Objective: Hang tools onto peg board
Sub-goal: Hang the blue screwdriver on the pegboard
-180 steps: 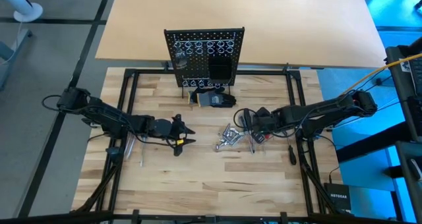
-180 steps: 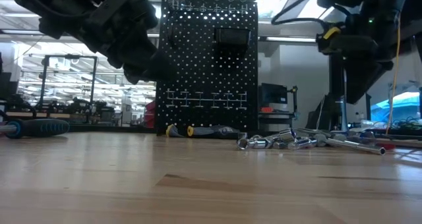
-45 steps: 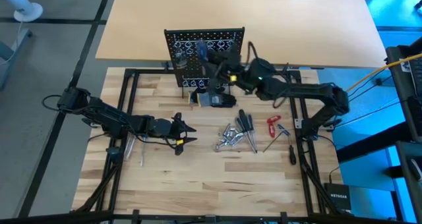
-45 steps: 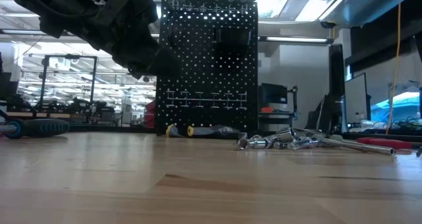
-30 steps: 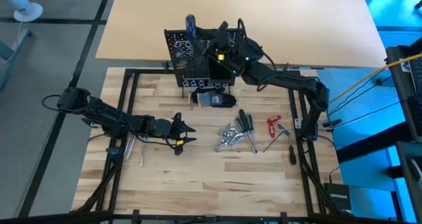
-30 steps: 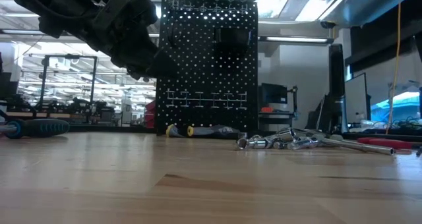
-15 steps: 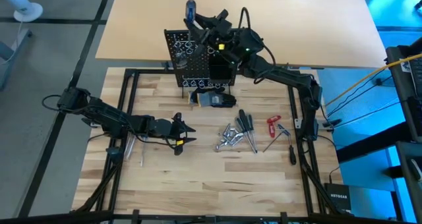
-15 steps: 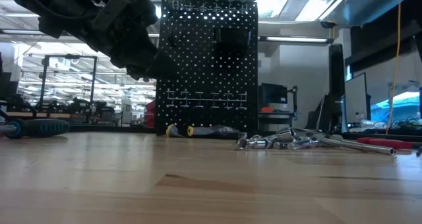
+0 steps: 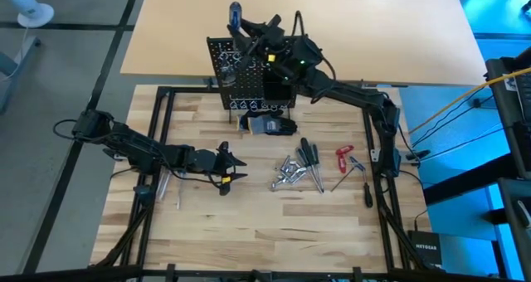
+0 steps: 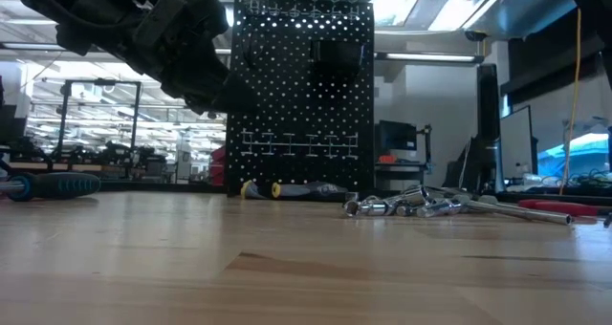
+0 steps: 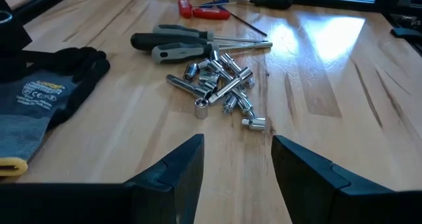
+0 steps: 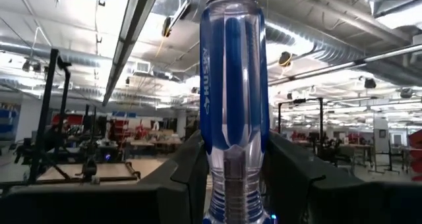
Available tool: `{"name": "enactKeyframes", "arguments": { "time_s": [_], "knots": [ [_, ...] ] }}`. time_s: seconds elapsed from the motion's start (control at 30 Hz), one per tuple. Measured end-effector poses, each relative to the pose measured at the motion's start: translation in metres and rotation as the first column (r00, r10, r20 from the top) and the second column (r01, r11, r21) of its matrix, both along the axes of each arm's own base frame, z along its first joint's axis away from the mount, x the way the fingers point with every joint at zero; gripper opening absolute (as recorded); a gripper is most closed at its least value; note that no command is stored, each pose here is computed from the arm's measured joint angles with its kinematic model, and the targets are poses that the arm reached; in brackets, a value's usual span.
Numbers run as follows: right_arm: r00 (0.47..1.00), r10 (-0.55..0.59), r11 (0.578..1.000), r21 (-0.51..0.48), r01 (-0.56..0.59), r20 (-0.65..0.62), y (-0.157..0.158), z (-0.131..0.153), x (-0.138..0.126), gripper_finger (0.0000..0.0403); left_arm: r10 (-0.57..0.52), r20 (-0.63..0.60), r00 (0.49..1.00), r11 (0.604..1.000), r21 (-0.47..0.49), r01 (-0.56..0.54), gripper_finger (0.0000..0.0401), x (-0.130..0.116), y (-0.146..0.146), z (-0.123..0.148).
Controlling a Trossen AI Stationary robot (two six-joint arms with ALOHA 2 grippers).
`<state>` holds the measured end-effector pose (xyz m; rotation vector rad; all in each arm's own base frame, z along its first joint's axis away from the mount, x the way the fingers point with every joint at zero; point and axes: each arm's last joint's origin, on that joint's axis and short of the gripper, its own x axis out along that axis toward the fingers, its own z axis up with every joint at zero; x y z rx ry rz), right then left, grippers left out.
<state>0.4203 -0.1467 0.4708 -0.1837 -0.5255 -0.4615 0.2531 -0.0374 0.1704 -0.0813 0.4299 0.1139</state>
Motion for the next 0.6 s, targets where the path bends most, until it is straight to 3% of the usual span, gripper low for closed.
{"name": "enactKeyframes", "arguments": {
  "time_s": [0.43,0.6],
  "knots": [
    [0.994,-0.014,0.999,0.051,0.02,-0.108,-0.003,-0.015,0.009,0.0122,0.008,-0.027,1.0,1.0,-0.015,-0.009,0.0168,-0.001,0.0,-0.003],
    [0.988,-0.011,0.993,0.114,0.029,-0.156,-0.007,-0.021,0.01,0.0122,0.011,-0.027,1.0,1.0,-0.021,-0.012,0.0168,-0.001,0.0,-0.003]
  ]
}}
